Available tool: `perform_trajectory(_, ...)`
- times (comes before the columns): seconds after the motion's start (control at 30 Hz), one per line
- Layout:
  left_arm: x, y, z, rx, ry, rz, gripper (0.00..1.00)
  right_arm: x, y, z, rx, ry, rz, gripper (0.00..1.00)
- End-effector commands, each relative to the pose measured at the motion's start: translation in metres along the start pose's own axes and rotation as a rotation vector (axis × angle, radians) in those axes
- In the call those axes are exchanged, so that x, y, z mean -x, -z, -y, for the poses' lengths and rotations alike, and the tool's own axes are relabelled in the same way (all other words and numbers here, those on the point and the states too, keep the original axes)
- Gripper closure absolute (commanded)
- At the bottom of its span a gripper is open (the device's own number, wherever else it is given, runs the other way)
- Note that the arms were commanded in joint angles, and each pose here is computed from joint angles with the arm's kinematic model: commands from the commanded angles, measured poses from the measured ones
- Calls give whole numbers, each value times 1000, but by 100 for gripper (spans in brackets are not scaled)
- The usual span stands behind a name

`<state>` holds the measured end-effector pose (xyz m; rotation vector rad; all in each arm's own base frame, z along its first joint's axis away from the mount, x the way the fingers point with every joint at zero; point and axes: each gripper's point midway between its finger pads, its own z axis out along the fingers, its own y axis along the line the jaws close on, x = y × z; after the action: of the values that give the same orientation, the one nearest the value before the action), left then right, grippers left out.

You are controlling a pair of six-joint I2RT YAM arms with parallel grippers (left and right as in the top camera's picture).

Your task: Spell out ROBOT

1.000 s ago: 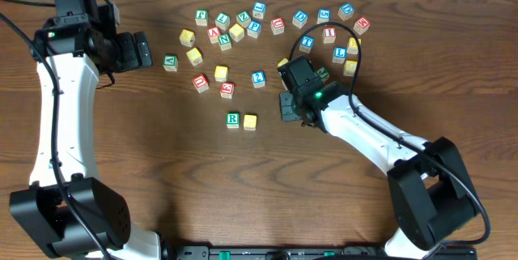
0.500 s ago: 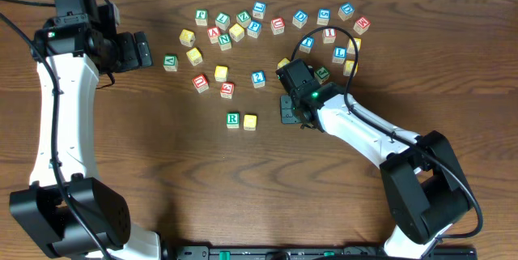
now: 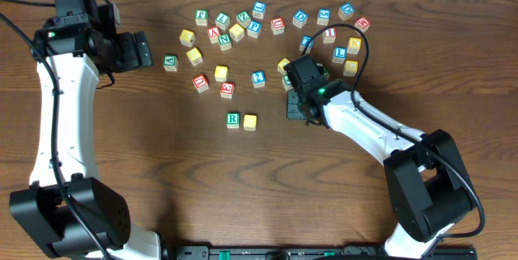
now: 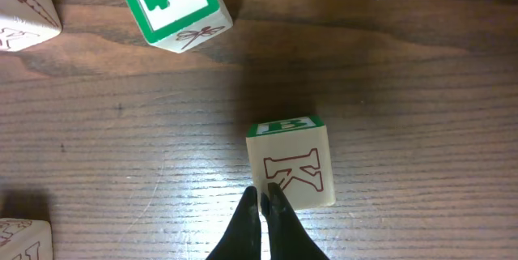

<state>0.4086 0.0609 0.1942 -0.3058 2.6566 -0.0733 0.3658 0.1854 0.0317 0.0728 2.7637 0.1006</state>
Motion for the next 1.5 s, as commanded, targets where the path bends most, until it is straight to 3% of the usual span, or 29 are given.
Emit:
perform_trajectory(0.0,8,11,2,-10,-4,33,2,1,0,5,-19,-34,5,99)
perform_trajectory(0.4,8,11,2,-10,-4,33,2,18,33,10,-22,-78,82,99)
perform_trajectory(1.47,8,11,2,-10,-4,34,2,-8,-4,22,-81,-107,-34,99)
